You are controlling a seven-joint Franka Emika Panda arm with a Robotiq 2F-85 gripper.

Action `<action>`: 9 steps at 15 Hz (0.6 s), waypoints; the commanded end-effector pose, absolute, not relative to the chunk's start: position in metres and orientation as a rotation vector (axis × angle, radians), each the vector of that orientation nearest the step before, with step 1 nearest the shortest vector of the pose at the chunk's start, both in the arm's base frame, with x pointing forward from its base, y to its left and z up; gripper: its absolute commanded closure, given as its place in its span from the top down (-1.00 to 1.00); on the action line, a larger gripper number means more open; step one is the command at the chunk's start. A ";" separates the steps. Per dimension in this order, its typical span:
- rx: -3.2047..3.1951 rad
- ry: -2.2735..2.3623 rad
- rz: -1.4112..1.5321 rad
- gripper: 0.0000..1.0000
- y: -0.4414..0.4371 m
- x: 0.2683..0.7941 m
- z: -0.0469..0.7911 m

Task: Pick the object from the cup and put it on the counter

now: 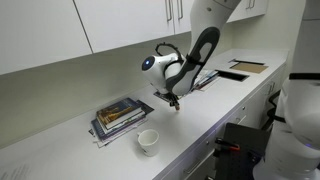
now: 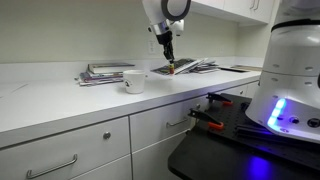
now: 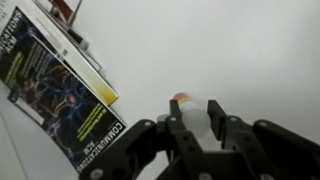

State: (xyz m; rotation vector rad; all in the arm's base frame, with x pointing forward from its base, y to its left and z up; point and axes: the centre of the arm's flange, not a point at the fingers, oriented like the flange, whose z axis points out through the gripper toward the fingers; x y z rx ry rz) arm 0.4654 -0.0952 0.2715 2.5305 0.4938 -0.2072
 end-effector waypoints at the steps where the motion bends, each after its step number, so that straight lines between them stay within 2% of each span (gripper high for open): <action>1: 2.406 0.529 -0.240 -0.80 -0.085 0.470 0.240; 4: 2.394 0.591 -0.281 -0.80 -0.083 0.466 0.220; 5: 2.413 0.579 -0.296 0.20 -0.084 0.466 0.221; 6: 2.431 0.570 -0.300 0.22 -0.085 0.466 0.223; 9: 2.522 0.575 -0.310 0.67 -0.086 0.464 0.226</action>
